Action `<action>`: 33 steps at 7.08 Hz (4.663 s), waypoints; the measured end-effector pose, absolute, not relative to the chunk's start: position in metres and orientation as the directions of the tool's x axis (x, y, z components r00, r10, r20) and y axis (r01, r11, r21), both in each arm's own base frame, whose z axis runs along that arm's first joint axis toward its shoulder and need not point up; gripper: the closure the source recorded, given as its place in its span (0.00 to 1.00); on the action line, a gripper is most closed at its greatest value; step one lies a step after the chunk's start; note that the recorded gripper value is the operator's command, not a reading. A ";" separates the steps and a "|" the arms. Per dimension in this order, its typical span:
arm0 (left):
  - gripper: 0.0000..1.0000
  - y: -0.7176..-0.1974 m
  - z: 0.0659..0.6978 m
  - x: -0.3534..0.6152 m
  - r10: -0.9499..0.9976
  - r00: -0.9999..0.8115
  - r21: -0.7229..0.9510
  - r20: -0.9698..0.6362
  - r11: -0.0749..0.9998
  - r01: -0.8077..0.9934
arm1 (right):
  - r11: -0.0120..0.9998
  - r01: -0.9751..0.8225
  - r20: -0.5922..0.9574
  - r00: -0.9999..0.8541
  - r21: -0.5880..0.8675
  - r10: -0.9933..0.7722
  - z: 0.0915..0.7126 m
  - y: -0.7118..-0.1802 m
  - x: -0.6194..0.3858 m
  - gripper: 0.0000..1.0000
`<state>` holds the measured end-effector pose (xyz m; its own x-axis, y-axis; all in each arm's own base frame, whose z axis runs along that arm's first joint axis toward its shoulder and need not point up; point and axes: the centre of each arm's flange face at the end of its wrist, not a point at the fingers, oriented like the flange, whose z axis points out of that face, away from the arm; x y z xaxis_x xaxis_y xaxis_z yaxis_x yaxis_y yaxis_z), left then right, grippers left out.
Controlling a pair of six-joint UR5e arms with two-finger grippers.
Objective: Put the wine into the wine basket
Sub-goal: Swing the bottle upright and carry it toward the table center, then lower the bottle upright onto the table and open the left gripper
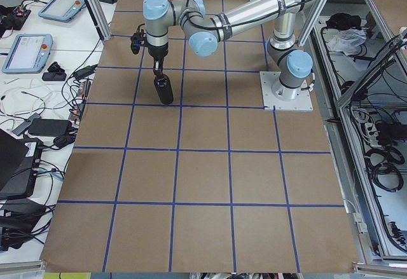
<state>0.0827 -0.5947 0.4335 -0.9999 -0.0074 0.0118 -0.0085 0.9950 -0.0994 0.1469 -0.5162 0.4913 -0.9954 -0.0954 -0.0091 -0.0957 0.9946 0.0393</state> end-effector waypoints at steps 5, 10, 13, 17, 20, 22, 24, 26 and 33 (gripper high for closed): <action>0.88 -0.502 0.478 -0.139 -0.253 -0.967 -0.059 0.029 0.965 -0.254 | 0.994 -0.097 0.003 -0.995 0.040 -0.097 0.491 -0.516 0.146 0.00; 0.90 -0.426 0.462 -0.284 -0.479 -0.877 -0.114 -0.041 0.874 -0.472 | 0.994 -0.098 0.004 -0.995 0.041 -0.098 0.491 -0.516 0.146 0.00; 0.90 -0.405 0.428 -0.328 -0.578 -0.816 -0.161 0.007 0.805 -0.571 | 0.994 -0.098 0.003 -0.995 0.042 -0.098 0.490 -0.516 0.146 0.00; 0.90 -0.407 0.403 -0.344 -0.596 -0.802 -0.162 0.042 0.788 -0.594 | 0.994 -0.097 0.004 -0.995 0.044 -0.098 0.489 -0.516 0.146 0.00; 0.90 -0.408 0.393 -0.346 -0.602 -0.798 -0.153 0.026 0.786 -0.599 | 0.994 -0.098 0.003 -0.995 0.045 -0.098 0.489 -0.515 0.146 0.00; 0.90 -0.408 0.389 -0.347 -0.603 -0.797 -0.147 0.018 0.787 -0.599 | 0.994 -0.099 0.003 -0.995 0.046 -0.099 0.489 -0.515 0.147 0.00; 0.89 -0.406 0.386 -0.349 -0.602 -0.798 -0.135 0.015 0.790 -0.598 | 0.994 -0.098 0.002 -0.995 0.047 -0.098 0.488 -0.515 0.148 0.00; 0.88 -0.405 0.385 -0.349 -0.598 -0.801 -0.131 0.014 0.794 -0.594 | 0.994 -0.100 0.000 -0.995 0.047 -0.100 0.488 -0.514 0.148 0.00; 0.13 -0.403 0.376 -0.350 -0.589 -0.808 -0.121 -0.009 0.803 -0.584 | 0.990 -0.137 -0.008 -0.991 0.015 -0.137 0.504 -0.504 0.149 0.00</action>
